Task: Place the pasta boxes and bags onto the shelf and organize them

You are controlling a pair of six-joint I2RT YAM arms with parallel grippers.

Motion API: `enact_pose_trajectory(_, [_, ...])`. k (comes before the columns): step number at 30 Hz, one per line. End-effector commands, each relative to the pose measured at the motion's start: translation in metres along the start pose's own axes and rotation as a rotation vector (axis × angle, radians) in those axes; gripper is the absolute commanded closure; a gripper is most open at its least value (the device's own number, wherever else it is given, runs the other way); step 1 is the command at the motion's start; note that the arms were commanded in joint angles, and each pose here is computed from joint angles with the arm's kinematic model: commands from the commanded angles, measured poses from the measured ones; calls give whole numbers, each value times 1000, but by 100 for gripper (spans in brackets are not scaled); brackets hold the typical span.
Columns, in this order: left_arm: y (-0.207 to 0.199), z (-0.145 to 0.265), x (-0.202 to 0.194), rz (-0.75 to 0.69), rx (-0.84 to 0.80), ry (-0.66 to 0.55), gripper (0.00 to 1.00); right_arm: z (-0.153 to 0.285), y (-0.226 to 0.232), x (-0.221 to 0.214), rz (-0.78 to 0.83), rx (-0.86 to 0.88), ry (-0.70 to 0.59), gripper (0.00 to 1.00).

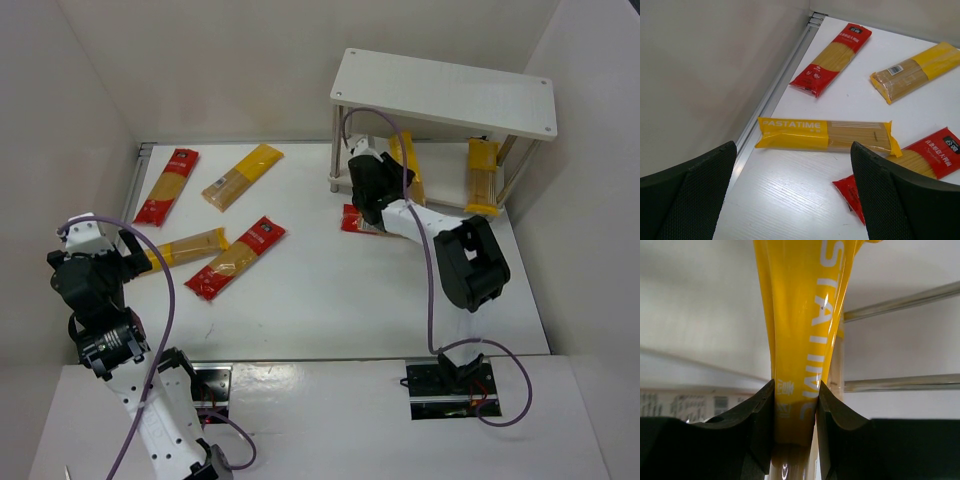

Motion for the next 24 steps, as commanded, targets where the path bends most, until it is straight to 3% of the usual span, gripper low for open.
enact_pose_trajectory(1, [-1,1,4,0,-10,-28,0,-12,-35,22,-120,-172,-31,100])
enact_pose_trajectory(12, [-1,1,4,0,-10,-28,0,-52,-44,-9,-36,-291,26,100])
enact_pose_trajectory(24, [-1,1,4,0,-10,-28,0,-90,-48,-14,1,-353,71,100])
Point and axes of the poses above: each gripper's point midway between its finger pads, its own z axis back along the fingers, its own y axis along the line the jaws close on, x = y × z, the point moved 5 cm from there along z, back along the fingers, and after that the axes turned 5 degrees about -z, right-handed, at the moved point
